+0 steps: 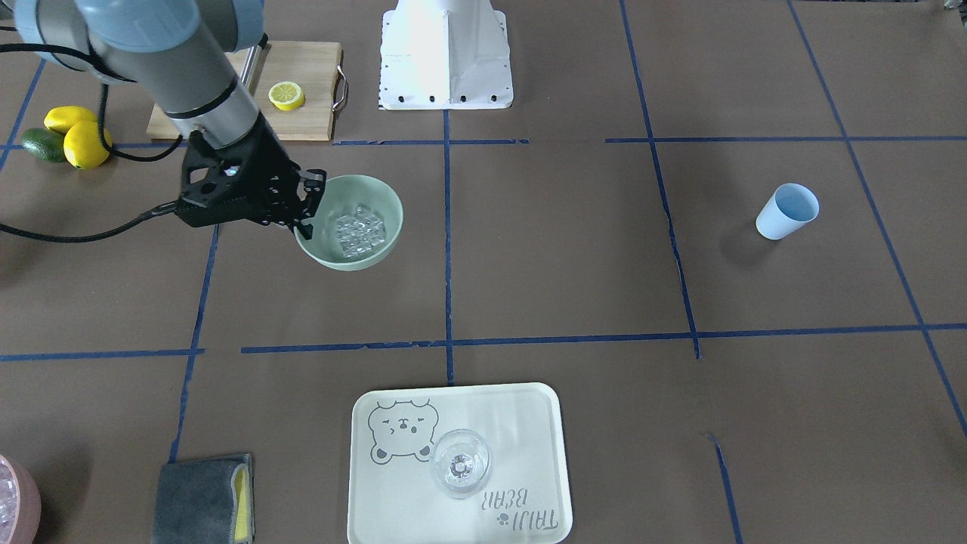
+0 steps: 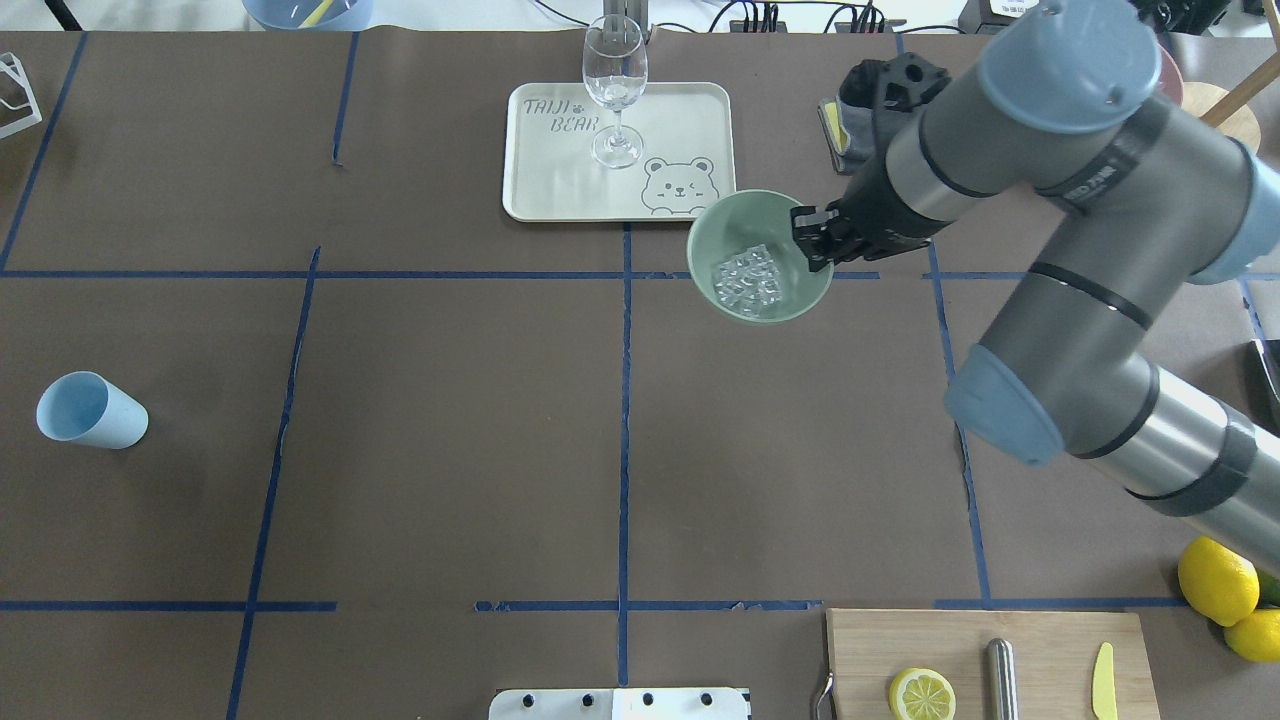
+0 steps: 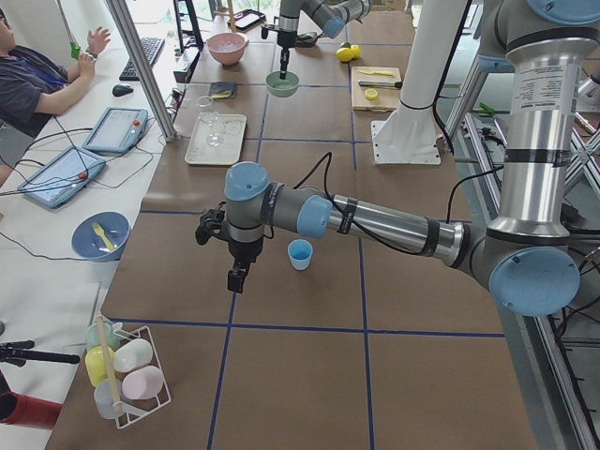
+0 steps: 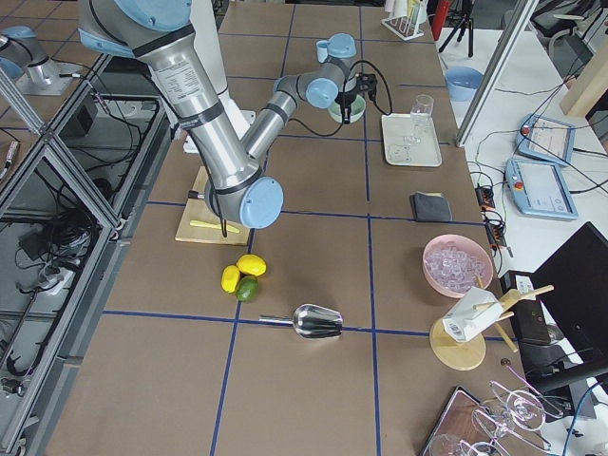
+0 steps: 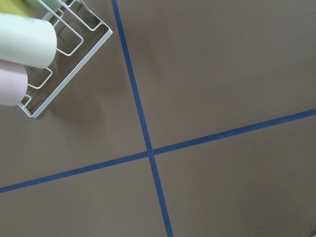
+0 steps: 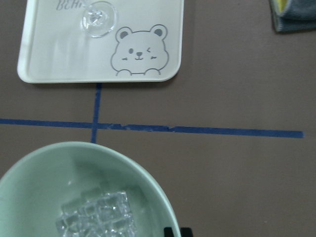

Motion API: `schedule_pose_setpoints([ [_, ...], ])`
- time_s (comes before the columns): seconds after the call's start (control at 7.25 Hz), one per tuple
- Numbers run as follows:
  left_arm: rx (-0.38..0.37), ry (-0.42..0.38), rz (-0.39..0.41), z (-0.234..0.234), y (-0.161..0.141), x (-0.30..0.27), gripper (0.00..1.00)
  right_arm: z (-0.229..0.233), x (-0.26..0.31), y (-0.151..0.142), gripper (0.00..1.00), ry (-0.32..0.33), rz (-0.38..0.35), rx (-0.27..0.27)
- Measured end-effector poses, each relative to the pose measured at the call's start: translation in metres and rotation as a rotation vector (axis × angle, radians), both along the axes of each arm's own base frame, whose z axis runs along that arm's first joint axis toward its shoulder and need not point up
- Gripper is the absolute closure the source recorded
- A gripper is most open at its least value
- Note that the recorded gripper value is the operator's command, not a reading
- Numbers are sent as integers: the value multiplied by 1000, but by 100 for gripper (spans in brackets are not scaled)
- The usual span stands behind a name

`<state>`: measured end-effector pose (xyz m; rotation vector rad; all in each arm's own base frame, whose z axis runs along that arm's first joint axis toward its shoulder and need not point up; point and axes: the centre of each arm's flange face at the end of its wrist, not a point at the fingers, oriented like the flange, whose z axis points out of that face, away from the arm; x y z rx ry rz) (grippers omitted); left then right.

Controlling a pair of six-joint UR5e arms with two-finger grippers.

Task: Pour ice into bowl

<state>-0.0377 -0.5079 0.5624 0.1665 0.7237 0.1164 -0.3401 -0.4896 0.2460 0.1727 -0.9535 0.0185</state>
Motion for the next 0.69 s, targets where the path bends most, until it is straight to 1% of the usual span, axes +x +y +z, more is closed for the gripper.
schedule_pose_setpoints([
  [0.14,-22,33,-3,6,1,-4,0,43,24,2,100,29,-7,8],
  [0.41,-32,53,-5,8,0,-5,0,141,69,20,100,83,-30,24],
  [0.55,-33,55,-5,9,0,-5,0,184,93,30,100,89,-36,8],
  [0.69,-32,56,-5,9,0,-5,0,224,116,37,100,84,-42,-20],
])
